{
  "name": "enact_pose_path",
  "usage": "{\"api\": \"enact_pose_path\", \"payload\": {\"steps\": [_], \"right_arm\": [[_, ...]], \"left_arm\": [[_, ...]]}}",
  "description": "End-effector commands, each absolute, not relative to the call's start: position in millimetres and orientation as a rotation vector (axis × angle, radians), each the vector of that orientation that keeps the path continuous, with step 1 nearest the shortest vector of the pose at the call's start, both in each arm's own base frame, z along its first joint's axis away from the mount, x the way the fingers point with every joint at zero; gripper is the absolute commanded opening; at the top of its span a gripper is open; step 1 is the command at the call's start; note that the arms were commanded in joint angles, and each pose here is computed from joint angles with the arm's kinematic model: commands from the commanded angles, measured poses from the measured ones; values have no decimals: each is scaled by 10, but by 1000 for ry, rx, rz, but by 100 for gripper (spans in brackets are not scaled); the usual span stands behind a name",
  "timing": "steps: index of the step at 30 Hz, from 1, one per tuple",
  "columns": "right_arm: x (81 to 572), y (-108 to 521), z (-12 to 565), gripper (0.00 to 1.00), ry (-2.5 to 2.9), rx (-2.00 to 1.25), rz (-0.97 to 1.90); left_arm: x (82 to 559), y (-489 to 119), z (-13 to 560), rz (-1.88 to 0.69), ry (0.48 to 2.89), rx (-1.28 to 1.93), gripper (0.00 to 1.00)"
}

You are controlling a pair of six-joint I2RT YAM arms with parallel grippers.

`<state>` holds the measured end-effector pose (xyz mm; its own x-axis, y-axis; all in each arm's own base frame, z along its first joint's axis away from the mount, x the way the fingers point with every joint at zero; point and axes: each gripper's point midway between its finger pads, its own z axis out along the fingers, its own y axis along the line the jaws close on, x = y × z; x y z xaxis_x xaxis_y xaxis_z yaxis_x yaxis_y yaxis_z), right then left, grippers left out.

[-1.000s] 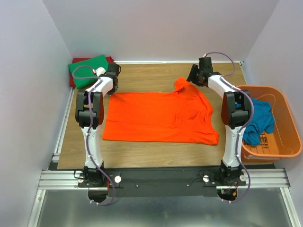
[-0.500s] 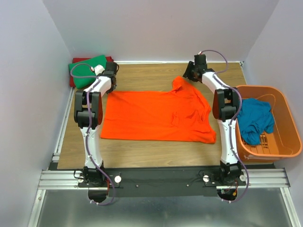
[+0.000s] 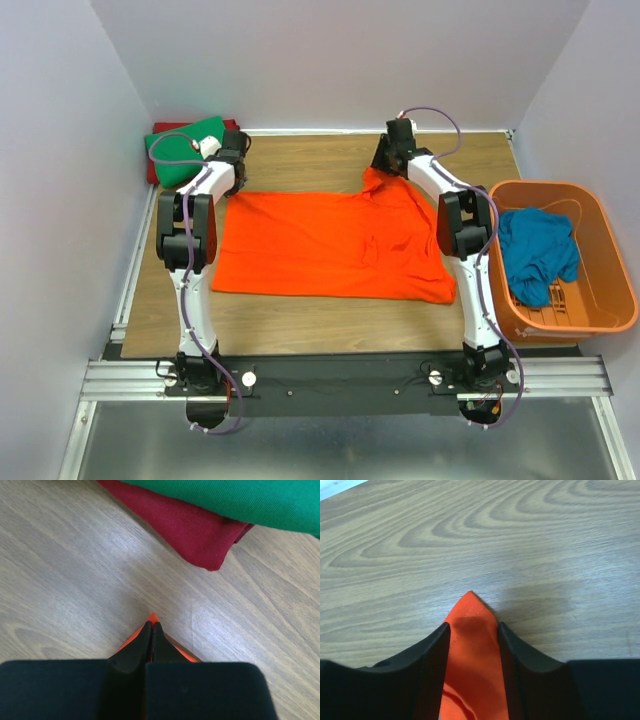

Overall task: Fold and stack the t-shirts
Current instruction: Grap the side of the flattened tshirt furthest away from the robot with both arms

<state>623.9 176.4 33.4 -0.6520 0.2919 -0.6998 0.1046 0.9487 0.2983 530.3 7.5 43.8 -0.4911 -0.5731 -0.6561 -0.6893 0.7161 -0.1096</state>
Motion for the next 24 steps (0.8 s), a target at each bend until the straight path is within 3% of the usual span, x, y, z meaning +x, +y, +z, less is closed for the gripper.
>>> {"api": "enact_pose_path", "payload": {"steps": [1,2,8,11,15,24], "right_arm": [[5858,1505,-445,46,2480,329,99],[5839,1484,-464,40,2486,333,78],[5837,1446,-486,29,2485,338,51],[5905,1471,-434,14,2471,317,61],[6038,1449,-292,1,2426,288,44],[6412,1233,333,1,2265,312,9]], "left_arm": [[5367,116,719,180,2167,-952,0],[5363,114,712,180,2170,-950,0],[5354,119,720,176,2169,-947,0],[5350,128,732,172,2169,-946,0],[5366,138,772,152,2160,-942,0],[5394,195,791,141,2146,-952,0]]}}
